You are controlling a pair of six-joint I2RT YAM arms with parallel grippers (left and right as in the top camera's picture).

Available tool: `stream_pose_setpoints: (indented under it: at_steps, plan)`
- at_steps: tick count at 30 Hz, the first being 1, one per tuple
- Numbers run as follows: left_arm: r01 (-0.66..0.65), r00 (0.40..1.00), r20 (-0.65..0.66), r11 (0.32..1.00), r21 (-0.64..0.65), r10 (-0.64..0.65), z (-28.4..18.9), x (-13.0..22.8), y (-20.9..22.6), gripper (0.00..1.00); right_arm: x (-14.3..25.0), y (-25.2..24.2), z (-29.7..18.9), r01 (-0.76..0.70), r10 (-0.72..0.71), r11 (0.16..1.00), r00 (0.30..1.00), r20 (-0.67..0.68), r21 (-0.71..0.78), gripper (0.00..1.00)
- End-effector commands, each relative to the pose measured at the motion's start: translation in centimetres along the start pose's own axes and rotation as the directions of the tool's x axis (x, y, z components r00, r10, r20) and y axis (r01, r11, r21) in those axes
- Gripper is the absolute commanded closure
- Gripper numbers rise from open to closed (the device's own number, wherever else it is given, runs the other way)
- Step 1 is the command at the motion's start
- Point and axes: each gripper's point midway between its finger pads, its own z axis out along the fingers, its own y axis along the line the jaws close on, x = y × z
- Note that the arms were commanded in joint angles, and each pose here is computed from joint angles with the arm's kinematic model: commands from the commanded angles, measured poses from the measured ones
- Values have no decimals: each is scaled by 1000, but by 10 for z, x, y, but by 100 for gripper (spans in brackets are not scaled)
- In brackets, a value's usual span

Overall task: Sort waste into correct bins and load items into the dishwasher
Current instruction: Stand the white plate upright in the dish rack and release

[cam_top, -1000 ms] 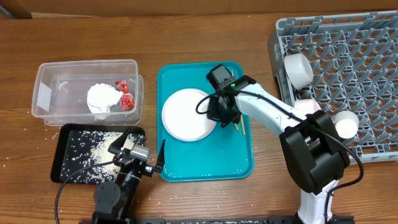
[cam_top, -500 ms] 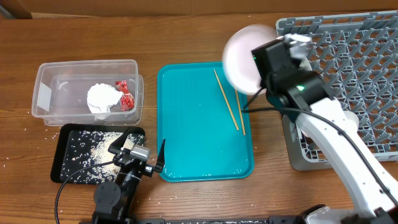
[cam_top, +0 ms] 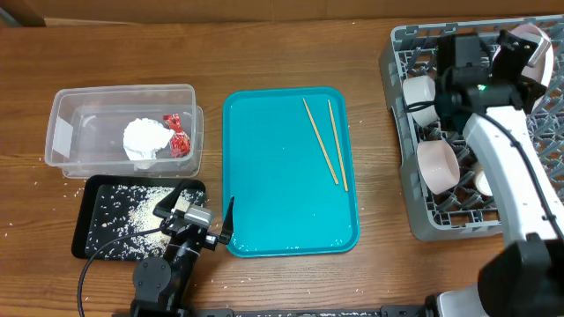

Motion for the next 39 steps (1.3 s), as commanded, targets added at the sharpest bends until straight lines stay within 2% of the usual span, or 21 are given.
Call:
stream_pose_setpoints:
  at_steps: [1, 9, 13, 18, 19, 22, 23, 25, 28, 29, 32, 37, 38, 39]
  plan:
    - [-8, 1000, 3, 1000, -12, 8, 0, 1, 2, 0, 6, 17, 7, 61, -61, 998, 998, -24, -23, 96]
    - [-8, 1000, 3, 1000, -12, 8, 0, 1, 2, 0, 18, 41, 5, 156, -160, 984, 986, -41, -81, 96]
    - [-8, 1000, 3, 1000, -12, 8, 0, 1, 2, 0, 22, 62, 2, 291, -303, 934, 952, -30, -208, 96]
    - [-8, 1000, 3, 1000, -12, 8, 0, 1, 2, 0, 22, 73, -12, 350, -360, 903, 933, 6, -249, 95]
    - [-8, 1000, 3, 1000, -12, 8, 0, 1, 2, 0, 22, 77, -18, 360, -367, 897, 930, 20, -256, 88]
    - [-8, 1000, 3, 1000, -12, 8, 0, 1, 2, 0, 25, 87, -41, 409, -408, 867, 911, 67, -284, 82]
    - [-8, 1000, 3, 1000, -12, 8, 0, 1, 2, 0, 26, 90, -49, 427, -422, 857, 903, 82, -289, 76]
    - [-8, 1000, 3, 1000, -12, 8, 0, 1, 2, 0, 31, 98, -75, 475, -457, 823, 879, 132, -312, 58]
    - [-8, 1000, 3, 1000, -12, 8, 0, 1, 2, 0, 38, 107, -111, 506, -467, 789, 863, 193, -349, 55]
    - [-8, 1000, 3, 1000, -12, 8, 0, 1, 2, 0, 40, 108, -121, 483, -440, 796, 876, 198, -366, 50]
    - [-8, 1000, 3, 1000, -12, 8, 0, 1, 2, 0, 41, 105, -129, 351, -319, 836, 936, 146, -422, 49]
    - [-8, 1000, 3, 1000, -12, 8, 0, 1, 2, 0, 16, 91, -100, 54, -150, 765, 984, -95, -642, 45]
    - [-8, 1000, 3, 1000, -12, 8, 0, 1, 2, 0, 6, 85, -89, -36, -112, 724, 979, -169, -689, 52]
    - [-8, 1000, 3, 1000, -12, 8, 0, 1, 2, 0, 0, 82, -80, -107, -85, 687, 970, -226, -719, 64]
